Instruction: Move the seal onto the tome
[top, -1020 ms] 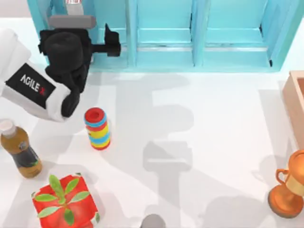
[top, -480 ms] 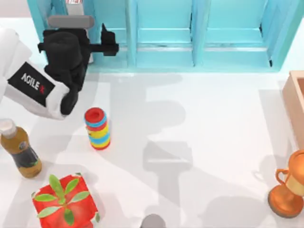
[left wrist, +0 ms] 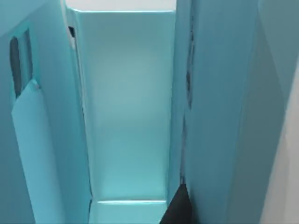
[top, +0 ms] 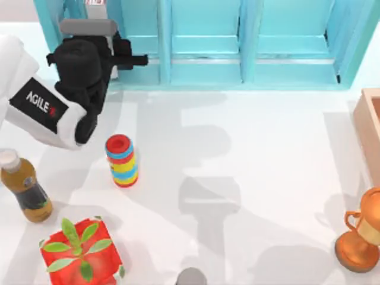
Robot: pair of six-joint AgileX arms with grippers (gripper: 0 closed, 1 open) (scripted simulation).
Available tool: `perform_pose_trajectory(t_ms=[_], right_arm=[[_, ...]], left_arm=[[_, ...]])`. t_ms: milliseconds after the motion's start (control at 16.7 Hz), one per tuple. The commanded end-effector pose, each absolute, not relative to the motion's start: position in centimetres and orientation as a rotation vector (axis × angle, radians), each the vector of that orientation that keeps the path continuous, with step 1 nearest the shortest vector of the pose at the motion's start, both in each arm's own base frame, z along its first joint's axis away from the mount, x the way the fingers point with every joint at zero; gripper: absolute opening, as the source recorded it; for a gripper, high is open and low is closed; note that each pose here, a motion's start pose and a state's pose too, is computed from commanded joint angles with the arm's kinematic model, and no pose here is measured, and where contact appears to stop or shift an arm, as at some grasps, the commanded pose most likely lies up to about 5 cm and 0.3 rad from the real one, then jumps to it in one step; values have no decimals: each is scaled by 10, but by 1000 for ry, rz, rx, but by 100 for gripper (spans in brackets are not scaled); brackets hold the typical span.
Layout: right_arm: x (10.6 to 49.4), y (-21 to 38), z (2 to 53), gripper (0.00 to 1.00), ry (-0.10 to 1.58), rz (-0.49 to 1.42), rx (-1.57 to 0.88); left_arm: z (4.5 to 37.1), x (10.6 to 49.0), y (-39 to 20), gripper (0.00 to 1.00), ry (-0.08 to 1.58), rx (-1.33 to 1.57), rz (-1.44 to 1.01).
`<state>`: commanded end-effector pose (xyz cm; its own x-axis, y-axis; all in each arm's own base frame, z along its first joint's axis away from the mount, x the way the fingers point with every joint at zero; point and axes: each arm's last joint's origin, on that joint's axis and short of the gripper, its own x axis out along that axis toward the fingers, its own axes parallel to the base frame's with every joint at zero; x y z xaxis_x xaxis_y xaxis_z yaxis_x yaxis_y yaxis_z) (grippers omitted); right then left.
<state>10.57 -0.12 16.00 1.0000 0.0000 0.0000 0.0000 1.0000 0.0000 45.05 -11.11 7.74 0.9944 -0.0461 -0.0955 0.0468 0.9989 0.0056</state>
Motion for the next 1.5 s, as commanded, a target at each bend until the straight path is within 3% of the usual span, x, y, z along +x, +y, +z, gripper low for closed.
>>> perform_pose_trajectory(t_ms=[120,180,840,1020,1320,1500], right_arm=[[106,-1,160,100,0,0,0],[106,-1,160,100,0,0,0],[106,-1,160,100,0,0,0],[106,-1,160,100,0,0,0],[106,-1,160,100,0,0,0],[106,-1,160,100,0,0,0]], left_arm=[[77,450,-111,2,96,8,-47],[77,450,-111,0,96,8,-47],[84,445,-116,0,105,11,-51],[108,431,-122,0,133,18,-50],[186,393,-126,0,93,5,-52],[208,369,-127,0,103,9,-51]])
